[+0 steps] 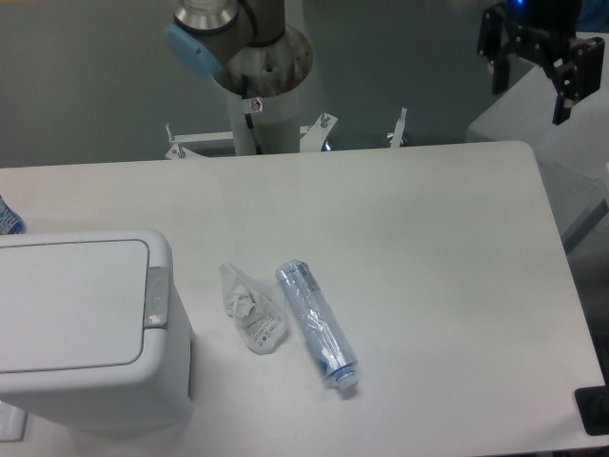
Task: Open the trash can
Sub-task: 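Move the open gripper down toward the white trash can lid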
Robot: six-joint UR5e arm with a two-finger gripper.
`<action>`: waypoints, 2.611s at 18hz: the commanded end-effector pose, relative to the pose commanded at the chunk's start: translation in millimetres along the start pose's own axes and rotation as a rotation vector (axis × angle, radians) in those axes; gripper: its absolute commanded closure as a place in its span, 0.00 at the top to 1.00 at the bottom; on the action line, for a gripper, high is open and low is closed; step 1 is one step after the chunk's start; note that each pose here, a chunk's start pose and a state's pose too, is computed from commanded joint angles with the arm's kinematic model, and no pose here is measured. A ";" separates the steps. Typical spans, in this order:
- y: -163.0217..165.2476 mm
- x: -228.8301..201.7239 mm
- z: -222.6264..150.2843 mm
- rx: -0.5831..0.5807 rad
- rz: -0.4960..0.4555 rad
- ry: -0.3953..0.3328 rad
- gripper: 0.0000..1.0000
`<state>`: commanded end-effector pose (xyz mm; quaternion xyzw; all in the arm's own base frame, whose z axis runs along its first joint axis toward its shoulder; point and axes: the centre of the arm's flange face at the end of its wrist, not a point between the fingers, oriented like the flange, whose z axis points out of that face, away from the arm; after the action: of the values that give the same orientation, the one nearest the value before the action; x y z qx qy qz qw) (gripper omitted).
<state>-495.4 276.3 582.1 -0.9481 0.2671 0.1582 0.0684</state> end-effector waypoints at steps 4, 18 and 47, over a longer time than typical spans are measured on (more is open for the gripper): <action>-5.5 -0.7 0.2 0.023 0.004 -0.006 1.00; -104.6 12.8 0.5 0.255 -0.501 0.047 1.00; -349.5 59.3 85.6 0.394 -1.235 0.358 1.00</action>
<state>-285.5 562.2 497.5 -0.9082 -0.2933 -0.1214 0.2727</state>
